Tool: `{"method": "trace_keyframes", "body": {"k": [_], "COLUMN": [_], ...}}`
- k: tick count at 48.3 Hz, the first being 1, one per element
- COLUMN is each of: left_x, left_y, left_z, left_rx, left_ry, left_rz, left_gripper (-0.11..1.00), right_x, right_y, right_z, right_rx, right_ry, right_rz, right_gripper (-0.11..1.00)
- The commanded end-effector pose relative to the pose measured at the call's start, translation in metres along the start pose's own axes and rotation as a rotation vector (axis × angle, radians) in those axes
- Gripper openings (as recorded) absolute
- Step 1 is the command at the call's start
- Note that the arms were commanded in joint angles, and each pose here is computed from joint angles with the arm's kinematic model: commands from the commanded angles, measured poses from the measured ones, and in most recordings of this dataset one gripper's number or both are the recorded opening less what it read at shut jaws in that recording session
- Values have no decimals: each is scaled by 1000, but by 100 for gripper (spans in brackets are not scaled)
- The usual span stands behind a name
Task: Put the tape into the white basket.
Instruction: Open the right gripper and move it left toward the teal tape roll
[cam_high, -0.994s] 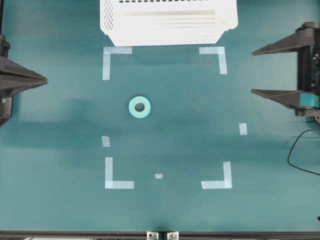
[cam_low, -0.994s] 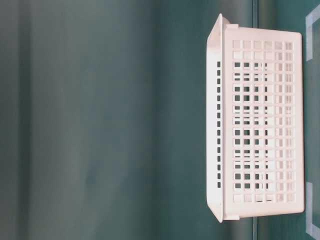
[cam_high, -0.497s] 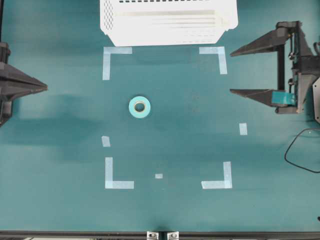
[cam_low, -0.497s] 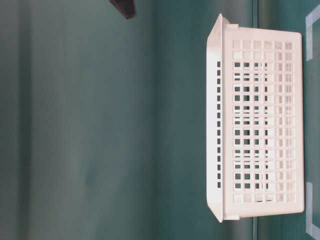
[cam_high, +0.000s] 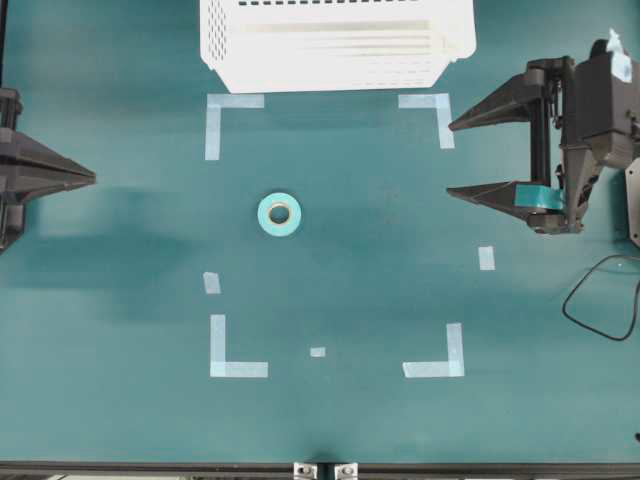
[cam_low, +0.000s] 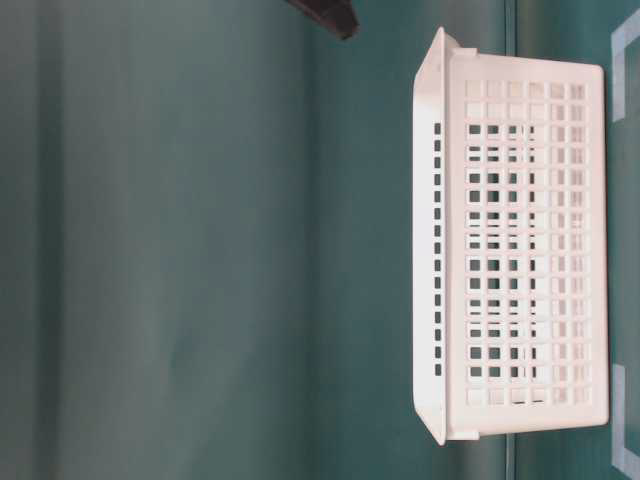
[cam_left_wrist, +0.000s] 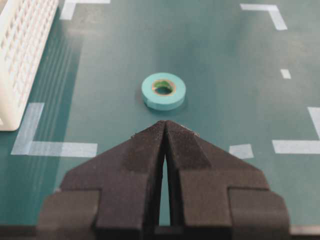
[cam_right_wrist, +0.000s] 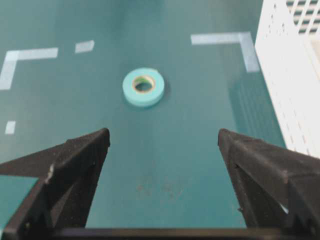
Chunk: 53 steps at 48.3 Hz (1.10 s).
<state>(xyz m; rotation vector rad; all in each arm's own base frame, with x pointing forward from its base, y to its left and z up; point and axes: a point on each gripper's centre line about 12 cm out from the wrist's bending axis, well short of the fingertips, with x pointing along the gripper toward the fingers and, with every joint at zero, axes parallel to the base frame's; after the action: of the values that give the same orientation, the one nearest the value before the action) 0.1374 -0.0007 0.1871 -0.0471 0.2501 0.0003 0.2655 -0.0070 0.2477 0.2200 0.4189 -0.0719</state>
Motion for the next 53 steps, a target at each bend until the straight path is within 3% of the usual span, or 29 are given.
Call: {"method": "trace_keyframes", "body": {"k": [1,53], "left_x": [0,1], "left_y": [0,0], "left_z": [4,1], "left_rx": [-4,-4], "left_ry": [-9,-2], "left_rz": [3,3], "left_gripper": [-11,-11], "right_x": [1,37], "right_y": [1,1], "right_z": [8,6], "right_rx": [13,24], "right_ry": [-9,119], "right_rz": [1,-30], "right_gripper": [97,97]}}
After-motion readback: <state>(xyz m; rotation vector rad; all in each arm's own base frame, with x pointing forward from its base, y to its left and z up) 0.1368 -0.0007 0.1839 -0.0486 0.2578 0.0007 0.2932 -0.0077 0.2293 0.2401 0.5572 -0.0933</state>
